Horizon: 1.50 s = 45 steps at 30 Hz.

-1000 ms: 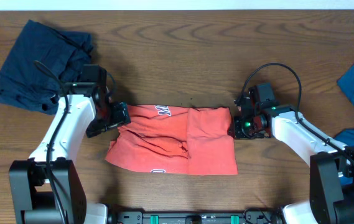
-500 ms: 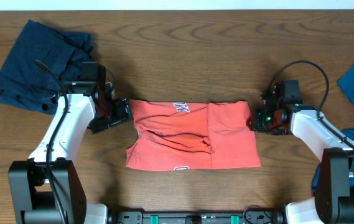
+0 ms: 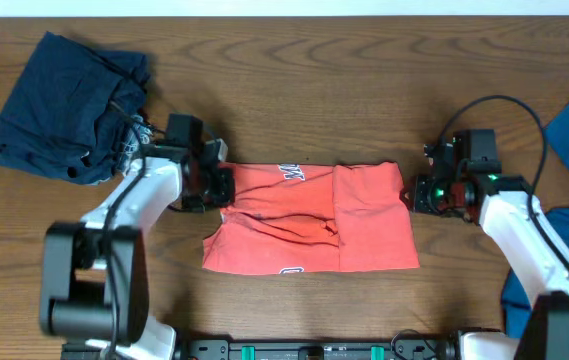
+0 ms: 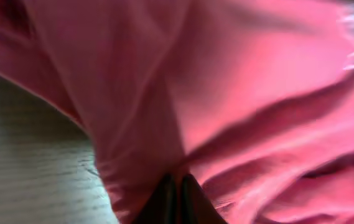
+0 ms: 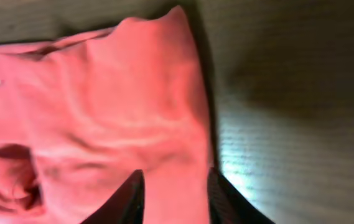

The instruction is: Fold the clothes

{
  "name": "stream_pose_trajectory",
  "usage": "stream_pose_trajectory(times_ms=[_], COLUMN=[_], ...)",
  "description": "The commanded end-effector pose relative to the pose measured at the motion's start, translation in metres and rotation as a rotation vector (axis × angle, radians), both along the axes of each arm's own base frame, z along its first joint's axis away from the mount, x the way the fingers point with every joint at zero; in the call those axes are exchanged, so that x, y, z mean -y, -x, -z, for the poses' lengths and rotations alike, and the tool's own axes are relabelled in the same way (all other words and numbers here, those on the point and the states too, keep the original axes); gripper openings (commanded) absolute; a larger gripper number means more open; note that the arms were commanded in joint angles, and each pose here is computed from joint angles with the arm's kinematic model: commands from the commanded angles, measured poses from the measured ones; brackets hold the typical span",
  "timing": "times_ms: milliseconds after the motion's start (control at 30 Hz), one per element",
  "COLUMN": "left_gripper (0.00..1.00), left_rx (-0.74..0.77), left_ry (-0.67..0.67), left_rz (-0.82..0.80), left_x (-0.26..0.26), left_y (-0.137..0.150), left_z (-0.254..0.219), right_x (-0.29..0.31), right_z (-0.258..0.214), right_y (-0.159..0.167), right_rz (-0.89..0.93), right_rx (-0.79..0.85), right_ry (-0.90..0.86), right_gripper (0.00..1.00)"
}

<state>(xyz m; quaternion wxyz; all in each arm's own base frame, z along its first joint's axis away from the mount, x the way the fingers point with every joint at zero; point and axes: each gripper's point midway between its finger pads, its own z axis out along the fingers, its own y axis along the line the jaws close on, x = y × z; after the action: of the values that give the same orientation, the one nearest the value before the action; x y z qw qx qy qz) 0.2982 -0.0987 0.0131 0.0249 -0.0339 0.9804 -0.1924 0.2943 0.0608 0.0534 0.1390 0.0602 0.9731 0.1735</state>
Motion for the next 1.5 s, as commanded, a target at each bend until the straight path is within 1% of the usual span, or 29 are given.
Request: stream_pose_trajectory(times_ms=[0, 33, 133, 167, 200, 333, 467, 533, 600, 767, 867, 933, 967, 1033, 1233, 1333, 1467], left_gripper=[0.07, 0.08, 0.17, 0.25, 0.32, 0.47, 0.67, 0.71, 0.78, 0.90, 0.93, 0.93, 0.94, 0.94, 0.93, 0.89, 0.79], left_rx=[-0.053, -0.057, -0.044, -0.036, -0.027, 0.017, 0.030, 0.005, -0.015, -0.089, -0.140, -0.165, -0.176, -0.185, -0.271, -0.338, -0.407], left_ry=[-0.108, -0.135, -0.135, -0.131, -0.122, -0.032, -0.028, -0.037, -0.065, -0.071, -0.065, -0.010, 0.047, 0.099, 0.151, 0.157, 0.206], left_rz=[-0.027, -0.031, -0.033, -0.033, -0.033, -0.026, -0.025, -0.024, -0.025, -0.053, -0.107, -0.136, -0.147, -0.137, -0.056, -0.043, -0.042], left_x=[-0.020, -0.024, -0.024, -0.023, -0.022, -0.007, -0.007, -0.009, -0.013, -0.018, -0.027, -0.027, -0.023, -0.018, -0.002, 0.005, 0.015], left_y=[0.008, 0.009, 0.006, 0.003, 0.000, -0.009, -0.004, 0.002, 0.008, 0.022, 0.028, 0.028, 0.028, 0.028, 0.042, 0.052, 0.062], left_z=[0.020, 0.022, 0.017, 0.013, 0.007, -0.027, -0.044, -0.041, -0.033, -0.015, -0.006, -0.004, -0.004, -0.004, 0.017, 0.031, 0.037], right_x=[-0.010, -0.013, -0.019, -0.021, -0.022, -0.028, -0.028, -0.028, -0.028, -0.028, -0.028, -0.028, -0.028, -0.028, -0.026, -0.025, -0.025], right_z=[-0.001, 0.002, 0.009, 0.012, 0.013, 0.026, 0.042, 0.048, 0.054, 0.057, 0.057, 0.057, 0.057, 0.057, 0.058, 0.059, 0.058], right_y=[0.006, 0.009, 0.014, 0.015, 0.015, 0.018, 0.020, 0.020, 0.019, 0.019, 0.019, 0.019, 0.019, 0.019, 0.019, 0.019, 0.019], right_rz=[-0.007, -0.016, -0.039, -0.046, -0.050, -0.069, -0.072, -0.072, -0.072, -0.071, -0.072, -0.072, -0.072, -0.072, -0.068, -0.067, -0.066], right_rx=[-0.026, -0.036, -0.061, -0.071, -0.076, -0.113, -0.157, -0.170, -0.179, -0.188, -0.187, -0.188, -0.188, -0.188, -0.187, -0.188, -0.186], right_ry=[-0.032, -0.030, -0.028, -0.027, -0.026, -0.023, -0.016, -0.015, -0.014, -0.013, -0.013, -0.013, -0.013, -0.013, -0.001, 0.005, 0.007], right_gripper=[0.27, 0.26, 0.25, 0.25, 0.25, 0.25, 0.24, 0.23, 0.22, 0.20, 0.20, 0.19, 0.19, 0.19, 0.18, 0.18, 0.17])
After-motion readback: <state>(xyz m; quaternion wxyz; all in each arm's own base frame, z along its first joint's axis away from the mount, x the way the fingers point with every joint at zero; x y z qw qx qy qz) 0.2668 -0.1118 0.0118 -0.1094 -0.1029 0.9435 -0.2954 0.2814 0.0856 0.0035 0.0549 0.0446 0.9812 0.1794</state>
